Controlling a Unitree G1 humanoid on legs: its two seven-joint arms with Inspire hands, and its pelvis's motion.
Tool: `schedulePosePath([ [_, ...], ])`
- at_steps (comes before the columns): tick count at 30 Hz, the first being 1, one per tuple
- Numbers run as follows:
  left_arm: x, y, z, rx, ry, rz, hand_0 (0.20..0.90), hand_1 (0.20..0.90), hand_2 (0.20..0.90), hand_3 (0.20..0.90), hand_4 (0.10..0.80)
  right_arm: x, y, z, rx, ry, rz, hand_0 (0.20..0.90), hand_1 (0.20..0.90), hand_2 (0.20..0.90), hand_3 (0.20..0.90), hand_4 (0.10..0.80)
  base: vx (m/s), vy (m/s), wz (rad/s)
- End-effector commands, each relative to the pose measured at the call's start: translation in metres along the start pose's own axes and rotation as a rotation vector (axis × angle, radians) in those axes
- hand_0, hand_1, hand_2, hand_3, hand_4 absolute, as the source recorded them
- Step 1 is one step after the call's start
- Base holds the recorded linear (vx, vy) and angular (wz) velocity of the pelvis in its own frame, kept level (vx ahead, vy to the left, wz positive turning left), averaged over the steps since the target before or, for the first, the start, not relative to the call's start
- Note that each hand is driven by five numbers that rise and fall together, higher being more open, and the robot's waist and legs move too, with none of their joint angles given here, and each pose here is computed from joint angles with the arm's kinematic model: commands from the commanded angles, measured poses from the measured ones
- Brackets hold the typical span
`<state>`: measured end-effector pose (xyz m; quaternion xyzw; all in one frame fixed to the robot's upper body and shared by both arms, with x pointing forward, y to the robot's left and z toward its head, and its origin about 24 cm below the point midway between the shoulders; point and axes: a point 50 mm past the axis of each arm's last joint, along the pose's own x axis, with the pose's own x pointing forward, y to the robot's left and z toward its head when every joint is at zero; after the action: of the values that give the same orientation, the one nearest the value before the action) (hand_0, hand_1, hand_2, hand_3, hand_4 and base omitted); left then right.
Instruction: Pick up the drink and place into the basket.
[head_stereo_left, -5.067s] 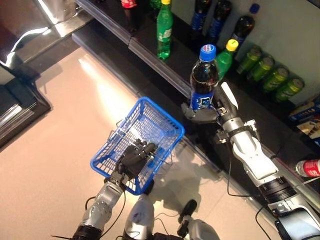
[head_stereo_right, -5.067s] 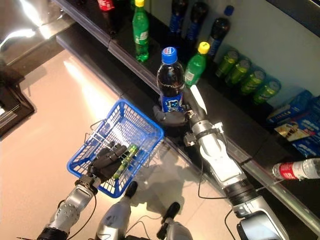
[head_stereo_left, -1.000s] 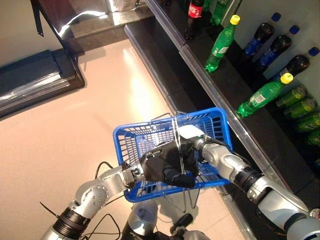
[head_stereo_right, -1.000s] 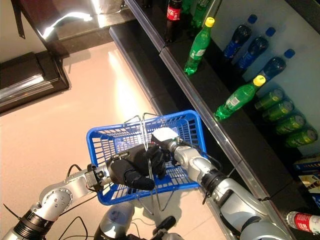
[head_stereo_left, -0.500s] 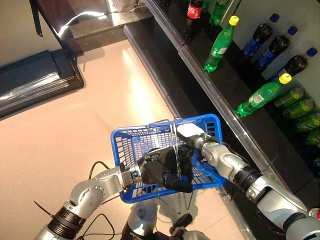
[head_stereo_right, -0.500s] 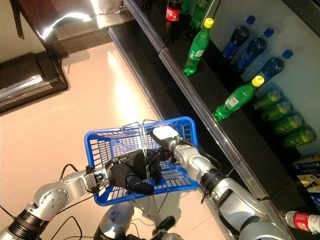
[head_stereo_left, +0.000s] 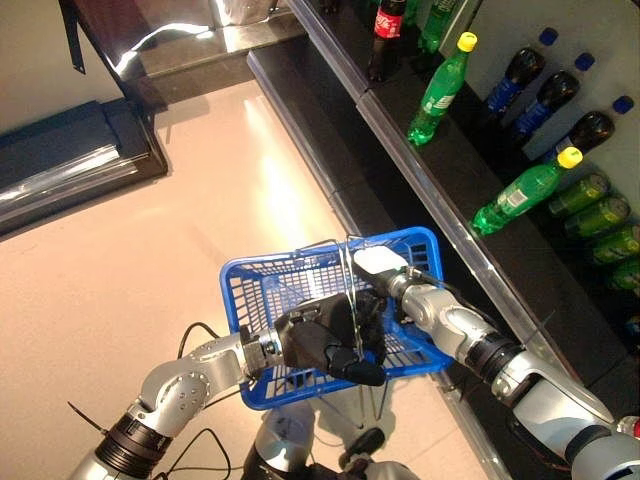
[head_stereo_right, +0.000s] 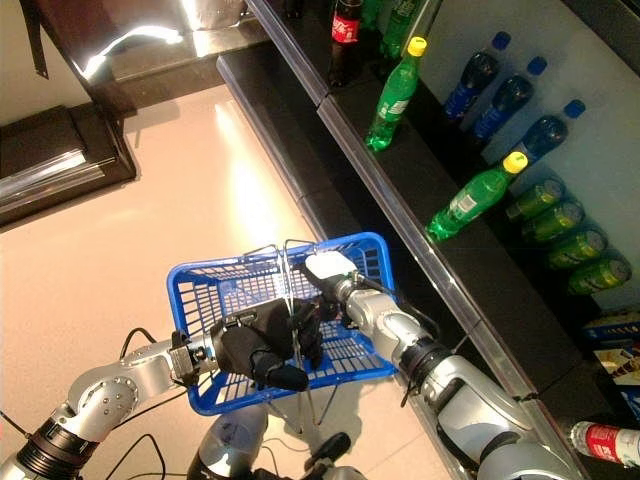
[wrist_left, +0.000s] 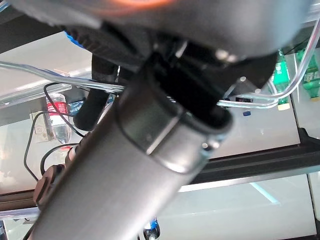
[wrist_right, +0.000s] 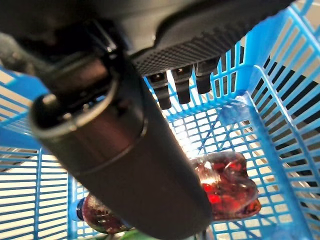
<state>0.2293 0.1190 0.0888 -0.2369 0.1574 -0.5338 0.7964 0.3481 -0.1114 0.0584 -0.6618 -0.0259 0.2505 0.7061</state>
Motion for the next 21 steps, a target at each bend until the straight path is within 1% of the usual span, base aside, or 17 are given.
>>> schedulePosePath([
  [1,0.034,-0.083,0.042,0.011,-0.466,-0.582,0.3,0.3,0.3,0.2,0.1,0.001,0.018,0.016,0.129,-0.028,-0.063,0.9,0.9,0.9,0.9,0.8,0.0,0.0,0.0],
  [5,0.022,-0.068,0.05,0.038,-0.556,-0.428,0.3,0.3,0.3,0.2,0.1,-0.01,0.019,0.013,0.27,-0.035,-0.119,0.9,0.9,0.9,0.9,0.8,-0.003,0.004,-0.01],
  [7,0.02,-0.065,0.051,0.044,-0.573,-0.4,0.3,0.3,0.3,0.2,0.1,-0.012,0.019,0.013,0.294,-0.037,-0.129,0.9,0.9,0.9,0.9,0.8,-0.007,0.006,-0.02],
  [11,0.006,-0.05,0.058,0.067,-0.675,-0.227,0.3,0.3,0.3,0.2,0.1,-0.026,0.023,0.01,0.407,-0.062,-0.182,0.9,0.9,0.9,0.9,0.8,-0.02,0.013,-0.07],
  [21,-0.021,-0.024,0.064,0.105,-0.853,0.076,0.3,0.3,0.3,0.2,0.1,-0.057,0.028,0.006,0.584,-0.112,-0.275,0.9,0.9,0.9,0.9,0.8,-0.02,0.014,-0.23],
])
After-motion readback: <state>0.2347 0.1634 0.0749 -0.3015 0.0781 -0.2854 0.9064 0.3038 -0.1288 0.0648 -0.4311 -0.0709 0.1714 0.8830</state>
